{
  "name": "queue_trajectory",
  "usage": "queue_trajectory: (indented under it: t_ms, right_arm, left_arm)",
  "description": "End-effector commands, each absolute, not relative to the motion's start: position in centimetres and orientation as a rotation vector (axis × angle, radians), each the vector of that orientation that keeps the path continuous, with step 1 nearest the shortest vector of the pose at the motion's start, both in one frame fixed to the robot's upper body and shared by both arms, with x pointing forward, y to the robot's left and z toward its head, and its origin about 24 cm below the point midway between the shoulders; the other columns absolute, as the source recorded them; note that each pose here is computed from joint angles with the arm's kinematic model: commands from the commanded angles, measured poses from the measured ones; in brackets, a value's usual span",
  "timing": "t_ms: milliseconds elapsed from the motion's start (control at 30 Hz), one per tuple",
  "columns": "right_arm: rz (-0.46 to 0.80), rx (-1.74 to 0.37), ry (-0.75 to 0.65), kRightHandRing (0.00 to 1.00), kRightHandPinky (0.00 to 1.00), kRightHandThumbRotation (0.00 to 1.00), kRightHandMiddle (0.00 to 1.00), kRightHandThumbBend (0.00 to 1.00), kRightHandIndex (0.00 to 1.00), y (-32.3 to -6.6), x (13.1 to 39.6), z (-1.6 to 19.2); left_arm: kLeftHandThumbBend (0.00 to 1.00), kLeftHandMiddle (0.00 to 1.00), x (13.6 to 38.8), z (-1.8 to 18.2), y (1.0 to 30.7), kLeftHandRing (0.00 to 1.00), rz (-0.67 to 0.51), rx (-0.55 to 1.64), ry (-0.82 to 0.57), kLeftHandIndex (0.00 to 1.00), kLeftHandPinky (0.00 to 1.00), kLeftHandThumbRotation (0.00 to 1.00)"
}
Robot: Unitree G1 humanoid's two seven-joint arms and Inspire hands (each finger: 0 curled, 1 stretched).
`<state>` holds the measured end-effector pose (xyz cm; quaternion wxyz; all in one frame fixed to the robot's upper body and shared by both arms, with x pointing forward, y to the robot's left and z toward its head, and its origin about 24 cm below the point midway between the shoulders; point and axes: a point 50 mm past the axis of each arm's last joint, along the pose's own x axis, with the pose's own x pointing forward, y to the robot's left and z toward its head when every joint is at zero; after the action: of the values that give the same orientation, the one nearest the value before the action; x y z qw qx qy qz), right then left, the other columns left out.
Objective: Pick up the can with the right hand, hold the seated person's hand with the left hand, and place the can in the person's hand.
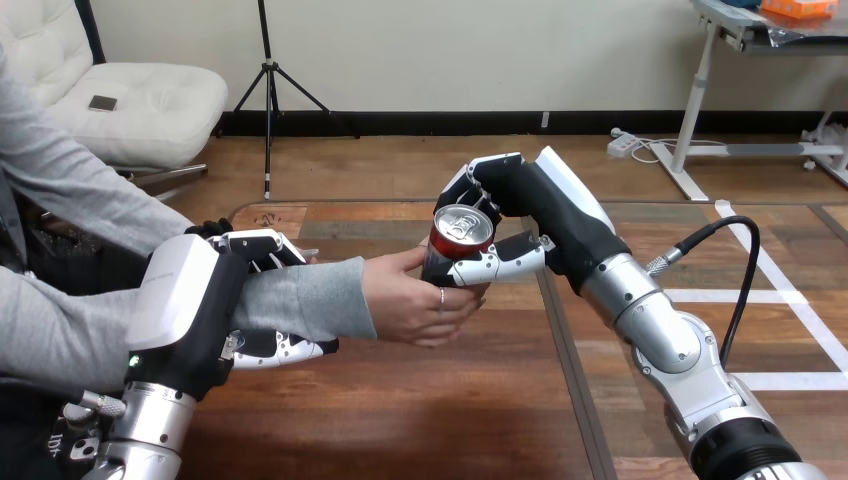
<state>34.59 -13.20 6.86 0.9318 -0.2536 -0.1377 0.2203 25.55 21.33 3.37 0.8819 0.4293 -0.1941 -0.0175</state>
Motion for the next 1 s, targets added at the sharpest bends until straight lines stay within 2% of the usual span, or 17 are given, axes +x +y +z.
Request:
queue_trajectory:
  t_ms: [0, 733, 967]
  right_arm:
    - [0.499, -0.498, -0.449, 0.37, 0.33, 0.0, 0.43, 0.81, 0.44, -10.4, 35.67, 11.02]
    - [0.506, -0.464, -0.366, 0.38, 0.33, 0.01, 0.43, 0.85, 0.46, -10.96, 35.91, 10.75]
    - [0.506, -0.467, -0.361, 0.39, 0.34, 0.08, 0.43, 0.84, 0.46, -11.08, 35.88, 10.78]
  left_arm:
    - [0.86, 0.32, 27.18, 6.19, 20.15, 0.24, 0.01, 0.833, -0.545, 0.39, 0.21, 0.0]
    - [0.85, 0.32, 27.17, 6.17, 20.34, 0.25, 0.003, 0.84, -0.545, 0.4, 0.21, 0.0]
    - [0.86, 0.33, 27.14, 6.12, 20.35, 0.25, 0.005, 0.845, -0.541, 0.39, 0.22, 0.0]
